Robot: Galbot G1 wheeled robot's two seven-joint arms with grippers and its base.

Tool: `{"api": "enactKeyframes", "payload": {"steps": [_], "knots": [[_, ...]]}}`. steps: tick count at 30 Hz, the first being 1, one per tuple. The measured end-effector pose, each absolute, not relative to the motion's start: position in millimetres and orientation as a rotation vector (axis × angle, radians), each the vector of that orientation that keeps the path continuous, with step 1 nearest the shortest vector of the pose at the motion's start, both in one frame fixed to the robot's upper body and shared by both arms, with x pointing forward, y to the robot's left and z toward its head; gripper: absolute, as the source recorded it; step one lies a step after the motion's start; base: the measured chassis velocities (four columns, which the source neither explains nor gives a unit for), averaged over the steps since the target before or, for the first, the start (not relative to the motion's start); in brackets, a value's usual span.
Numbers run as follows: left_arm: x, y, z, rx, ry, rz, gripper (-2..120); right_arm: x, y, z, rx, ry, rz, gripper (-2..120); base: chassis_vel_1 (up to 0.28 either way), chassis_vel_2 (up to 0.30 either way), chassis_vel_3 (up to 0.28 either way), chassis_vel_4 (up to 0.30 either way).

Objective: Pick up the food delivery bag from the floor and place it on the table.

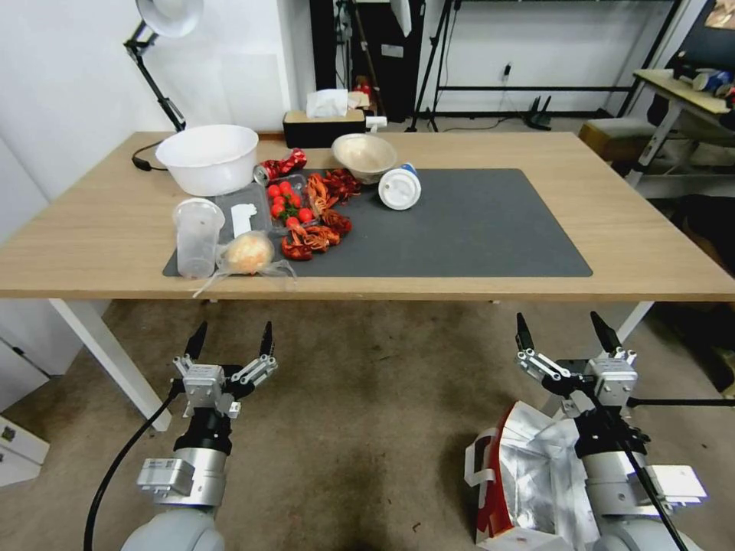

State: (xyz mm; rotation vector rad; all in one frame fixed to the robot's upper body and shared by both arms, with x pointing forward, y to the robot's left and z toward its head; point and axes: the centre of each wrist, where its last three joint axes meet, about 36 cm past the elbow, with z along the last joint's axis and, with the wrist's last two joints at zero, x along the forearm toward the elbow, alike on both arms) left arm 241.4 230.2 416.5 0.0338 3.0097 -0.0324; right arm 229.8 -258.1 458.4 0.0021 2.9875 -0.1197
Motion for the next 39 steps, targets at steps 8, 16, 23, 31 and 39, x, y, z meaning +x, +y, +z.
{"api": "enactKeyframes", "payload": {"steps": [8, 16, 23, 31, 39], "knots": [[242.8, 230.8, 415.0, 0.033, 3.008, -0.030, 99, 230.6, -259.1, 458.1, 0.003, 2.986, -0.119, 100, 0.000, 0.000, 0.000, 0.000], [241.9, 232.4, 415.0, 0.030, 3.007, -0.025, 99, 230.5, -259.7, 457.2, 0.009, 2.989, -0.120, 100, 0.000, 0.000, 0.000, 0.000], [242.6, 232.5, 414.8, 0.028, 3.004, -0.025, 99, 231.5, -260.6, 455.2, 0.010, 2.992, -0.122, 100, 0.000, 0.000, 0.000, 0.000], [240.8, 231.0, 417.2, 0.024, 3.001, -0.034, 98, 231.8, -262.5, 454.2, 0.012, 2.994, -0.120, 100, 0.000, 0.000, 0.000, 0.000], [239.7, 231.8, 417.8, 0.020, 3.000, -0.029, 98, 232.9, -261.9, 452.5, 0.013, 2.994, -0.113, 100, 0.000, 0.000, 0.000, 0.000]]}}
